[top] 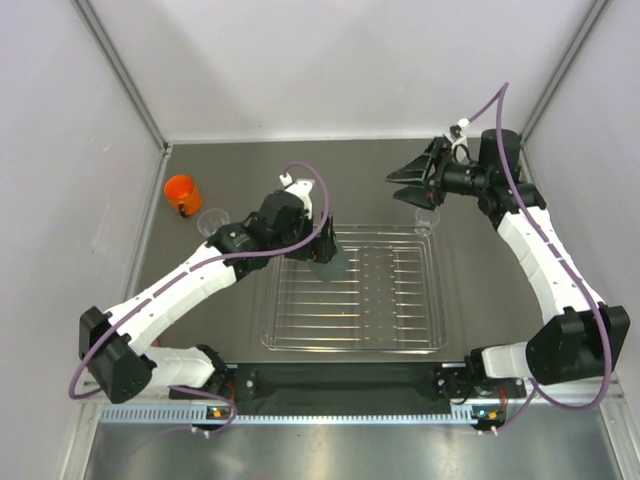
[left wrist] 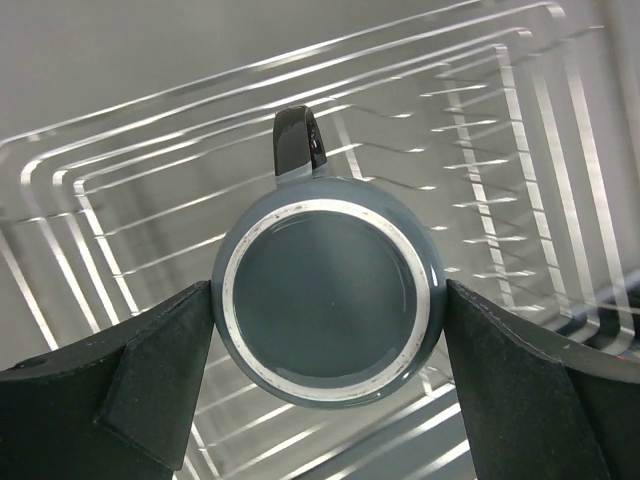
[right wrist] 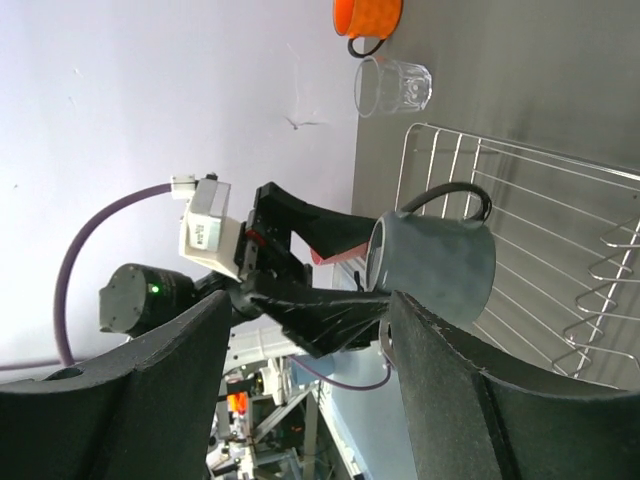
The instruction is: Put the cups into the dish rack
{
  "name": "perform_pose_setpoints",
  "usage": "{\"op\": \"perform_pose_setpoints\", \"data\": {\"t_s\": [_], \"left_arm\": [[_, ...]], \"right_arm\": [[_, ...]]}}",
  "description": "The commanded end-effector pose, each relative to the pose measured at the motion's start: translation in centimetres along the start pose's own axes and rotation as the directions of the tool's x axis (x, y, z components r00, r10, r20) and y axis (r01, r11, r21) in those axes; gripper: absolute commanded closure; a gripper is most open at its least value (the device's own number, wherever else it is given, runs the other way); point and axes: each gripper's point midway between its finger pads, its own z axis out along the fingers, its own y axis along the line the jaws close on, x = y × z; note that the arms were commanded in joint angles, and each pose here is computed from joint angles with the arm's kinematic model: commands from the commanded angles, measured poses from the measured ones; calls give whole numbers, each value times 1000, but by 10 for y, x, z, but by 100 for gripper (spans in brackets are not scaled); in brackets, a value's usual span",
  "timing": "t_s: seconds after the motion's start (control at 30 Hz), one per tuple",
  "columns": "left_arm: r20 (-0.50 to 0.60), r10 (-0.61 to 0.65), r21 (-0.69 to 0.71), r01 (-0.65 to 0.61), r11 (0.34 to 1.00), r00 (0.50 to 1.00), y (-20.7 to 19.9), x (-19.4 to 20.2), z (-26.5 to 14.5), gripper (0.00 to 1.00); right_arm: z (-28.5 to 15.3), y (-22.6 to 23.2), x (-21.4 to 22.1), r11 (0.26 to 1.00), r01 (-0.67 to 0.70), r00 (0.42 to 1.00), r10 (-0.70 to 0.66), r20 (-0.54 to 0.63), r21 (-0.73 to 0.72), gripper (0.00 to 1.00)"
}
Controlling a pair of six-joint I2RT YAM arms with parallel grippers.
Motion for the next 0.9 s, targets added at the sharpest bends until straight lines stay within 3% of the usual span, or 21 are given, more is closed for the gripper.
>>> {"op": "perform_pose_setpoints", "data": {"t_s": [0.0,0.47,0.87], "left_arm": [[185,41,-2,-42,999,982,-11,-39,1,100],[120,147,-65,-140,988,982,-39,1,39,100],[55,175,-135,-166,977,983,-28,22,64,100]], "right_arm": [[-8,7,3,999,42,999,-42,22,-7,36],[-15,8,10,999,50,998,-50,29,-6,36],[-19,4,19,999,46,999,-46,22,1,36]]}}
